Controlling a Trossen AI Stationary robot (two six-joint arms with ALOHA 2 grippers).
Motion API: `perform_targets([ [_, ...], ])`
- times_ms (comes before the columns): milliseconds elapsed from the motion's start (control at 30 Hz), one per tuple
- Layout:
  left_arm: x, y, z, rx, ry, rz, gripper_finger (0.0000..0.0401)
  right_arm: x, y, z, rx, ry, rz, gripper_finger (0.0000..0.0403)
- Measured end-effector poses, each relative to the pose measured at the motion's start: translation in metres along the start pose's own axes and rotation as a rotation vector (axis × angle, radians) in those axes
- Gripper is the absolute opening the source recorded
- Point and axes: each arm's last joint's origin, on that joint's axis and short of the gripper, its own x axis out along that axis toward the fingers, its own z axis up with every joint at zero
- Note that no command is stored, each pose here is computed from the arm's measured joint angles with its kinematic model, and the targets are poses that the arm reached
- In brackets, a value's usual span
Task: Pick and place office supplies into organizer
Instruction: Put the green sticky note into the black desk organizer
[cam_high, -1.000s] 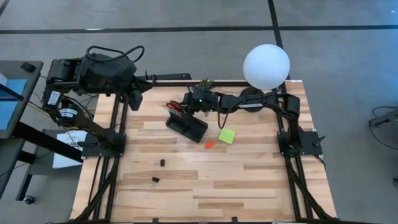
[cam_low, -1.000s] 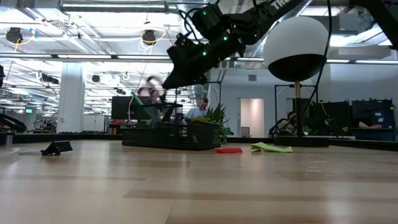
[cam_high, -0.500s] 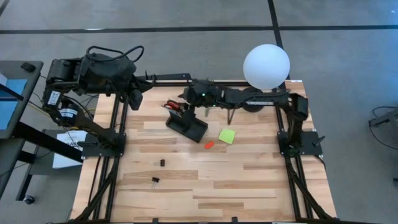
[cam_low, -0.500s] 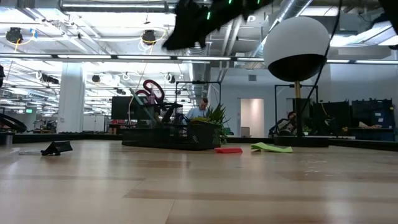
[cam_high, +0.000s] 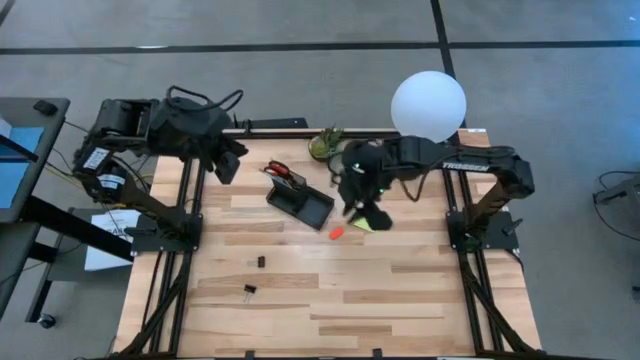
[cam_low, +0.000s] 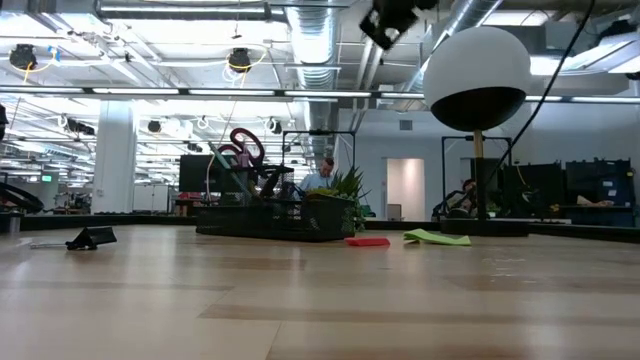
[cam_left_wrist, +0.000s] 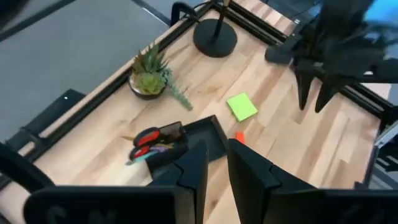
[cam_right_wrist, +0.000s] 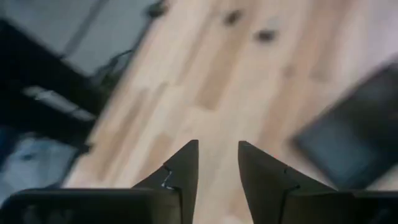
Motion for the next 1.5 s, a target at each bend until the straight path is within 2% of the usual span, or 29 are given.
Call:
perform_targets([
  [67,0.000,-0.005,0.000,-0.012,-0.019,-0.027,0.0056,0.013,-0.002,-0.012,0.015,0.018,0.072,0.0096],
  [200,-0.005,-0.022,0.000,-0.012,-0.076,-0.135,0.0056,0.039,-0.010,-0.043,0.087,0.118,0.098,0.0076],
  [300,-0.013,-0.032,-0.005,0.021,-0.090,-0.197,0.0056,0.053,-0.018,-0.072,0.167,0.220,0.077,0.0069],
  [433,-0.018,-0.041,-0.015,0.053,-0.099,-0.171,0.0056,0.055,-0.028,-0.100,0.249,0.300,0.006,0.0067],
  [567,-0.019,-0.048,-0.020,0.025,-0.109,-0.151,0.0056,0.042,-0.039,-0.110,0.259,0.332,-0.062,0.0067],
  [767,-0.023,-0.052,-0.025,-0.018,-0.143,-0.136,0.0056,0.018,-0.056,-0.109,0.207,0.204,-0.174,0.0067],
  [933,-0.025,-0.054,-0.026,-0.045,-0.157,-0.132,0.0056,0.014,-0.078,-0.118,0.287,0.192,-0.235,0.0067],
  [1367,-0.010,-0.069,-0.027,-0.043,-0.120,-0.120,0.0056,0.067,-0.131,-0.166,0.453,0.370,-0.129,0.0067],
  [1500,-0.008,-0.071,-0.028,-0.044,-0.109,-0.121,0.0056,0.082,-0.136,-0.174,0.470,0.367,-0.036,0.0067],
])
